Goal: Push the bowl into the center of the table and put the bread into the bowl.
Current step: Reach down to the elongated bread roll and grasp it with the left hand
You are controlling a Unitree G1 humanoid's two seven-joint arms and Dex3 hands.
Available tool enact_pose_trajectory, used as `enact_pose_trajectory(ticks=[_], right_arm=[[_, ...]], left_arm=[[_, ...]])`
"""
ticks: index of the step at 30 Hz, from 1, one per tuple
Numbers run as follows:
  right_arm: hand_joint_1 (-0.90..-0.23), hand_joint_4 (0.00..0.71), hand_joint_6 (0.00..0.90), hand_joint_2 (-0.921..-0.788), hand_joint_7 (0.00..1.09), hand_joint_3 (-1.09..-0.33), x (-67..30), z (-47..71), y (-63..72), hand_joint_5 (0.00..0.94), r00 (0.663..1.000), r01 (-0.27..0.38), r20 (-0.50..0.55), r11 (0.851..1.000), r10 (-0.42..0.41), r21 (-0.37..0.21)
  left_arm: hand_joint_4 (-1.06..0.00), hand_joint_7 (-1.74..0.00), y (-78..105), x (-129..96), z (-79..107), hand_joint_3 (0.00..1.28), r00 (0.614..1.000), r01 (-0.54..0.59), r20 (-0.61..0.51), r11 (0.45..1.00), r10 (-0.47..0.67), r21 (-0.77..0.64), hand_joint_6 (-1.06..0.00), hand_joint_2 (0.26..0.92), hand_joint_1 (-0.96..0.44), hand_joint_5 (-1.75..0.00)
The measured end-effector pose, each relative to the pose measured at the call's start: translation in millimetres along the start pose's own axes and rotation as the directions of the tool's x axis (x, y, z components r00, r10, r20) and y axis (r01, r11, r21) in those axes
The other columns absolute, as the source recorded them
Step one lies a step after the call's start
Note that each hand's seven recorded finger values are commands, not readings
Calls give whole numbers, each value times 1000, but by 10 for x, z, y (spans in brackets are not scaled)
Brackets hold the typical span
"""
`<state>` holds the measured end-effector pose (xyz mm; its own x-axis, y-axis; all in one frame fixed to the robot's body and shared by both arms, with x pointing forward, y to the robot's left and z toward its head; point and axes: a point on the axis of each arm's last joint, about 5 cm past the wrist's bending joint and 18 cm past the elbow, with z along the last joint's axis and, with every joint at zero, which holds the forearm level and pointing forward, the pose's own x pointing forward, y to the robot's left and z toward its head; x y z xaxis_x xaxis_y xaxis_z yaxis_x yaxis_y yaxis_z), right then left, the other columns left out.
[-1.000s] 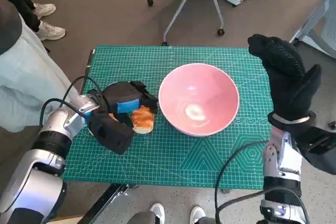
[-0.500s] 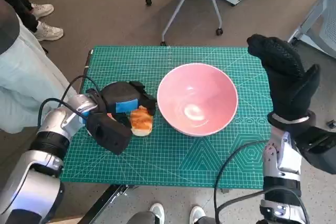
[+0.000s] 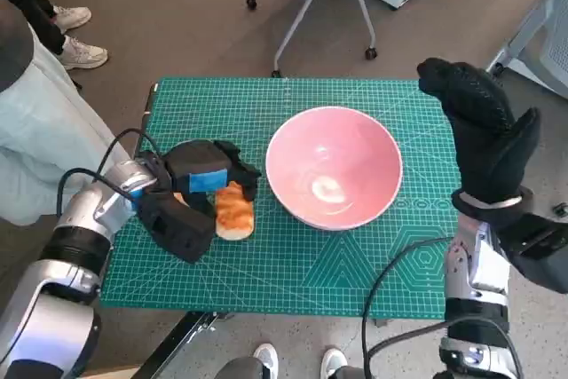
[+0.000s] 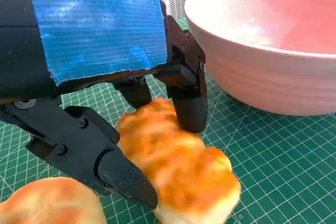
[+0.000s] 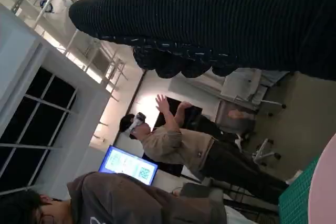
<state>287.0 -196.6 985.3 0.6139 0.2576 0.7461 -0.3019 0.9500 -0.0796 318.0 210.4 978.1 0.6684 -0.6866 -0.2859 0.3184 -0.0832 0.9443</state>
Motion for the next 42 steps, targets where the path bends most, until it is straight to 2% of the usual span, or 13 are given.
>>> enact_pose_trajectory(ticks=[11,21,32,36,37,38,39,40,41,42], right_arm=[[-685,183,158,-921,326,-739,-3,-14,-2,0,1000,1,-7,1000,-1,2],[-684,181,159,-921,322,-741,-3,-24,-1,0,1000,-4,-8,1000,4,4],[-683,180,161,-921,318,-742,-9,-36,0,0,1000,-1,-13,1000,1,7],[-684,180,161,-921,317,-742,-10,-39,1,0,1000,0,-12,1000,0,7],[-684,180,161,-921,317,-742,-9,-39,2,0,1000,0,-11,1000,0,7],[-684,180,162,-921,317,-742,-9,-39,3,0,1000,0,-11,1000,0,7],[-684,179,162,-921,317,-742,-8,-38,3,0,1000,0,-9,1000,0,6],[-684,179,162,-921,316,-742,-7,-38,3,0,1000,0,-9,1000,0,6],[-684,178,162,-921,316,-743,-7,-38,3,0,1000,0,-8,1000,0,6],[-684,177,162,-921,316,-743,-6,-37,3,0,1000,0,-8,1000,1,5]], left_arm=[[-746,-1204,205,-172,-8,31,997,-77,21,997,77,4,-658,920,2,-1029],[-758,-1179,405,-313,58,15,984,-169,51,985,168,23,-689,919,2,-1009],[-766,-1165,468,-396,88,7,974,-221,62,975,219,24,-718,915,2,-982],[-731,-1167,457,-413,95,14,971,-230,73,973,228,23,-726,918,2,-1004],[-689,-1181,451,-417,95,27,971,-231,73,973,229,19,-714,918,-71,-905],[-669,-1205,445,-423,96,50,971,-228,71,974,227,8,-693,919,-177,-681],[-598,-915,437,-429,98,41,974,-218,63,976,217,-5,-603,838,-92,-455],[-560,-641,434,-433,104,31,977,-206,57,979,206,-14,-591,789,-34,-295],[-490,-431,426,-435,108,22,981,-189,47,982,190,-24,-549,748,-11,-188],[-464,-356,414,-438,115,18,986,-163,32,986,164,-34,-534,734,-3,-151]])
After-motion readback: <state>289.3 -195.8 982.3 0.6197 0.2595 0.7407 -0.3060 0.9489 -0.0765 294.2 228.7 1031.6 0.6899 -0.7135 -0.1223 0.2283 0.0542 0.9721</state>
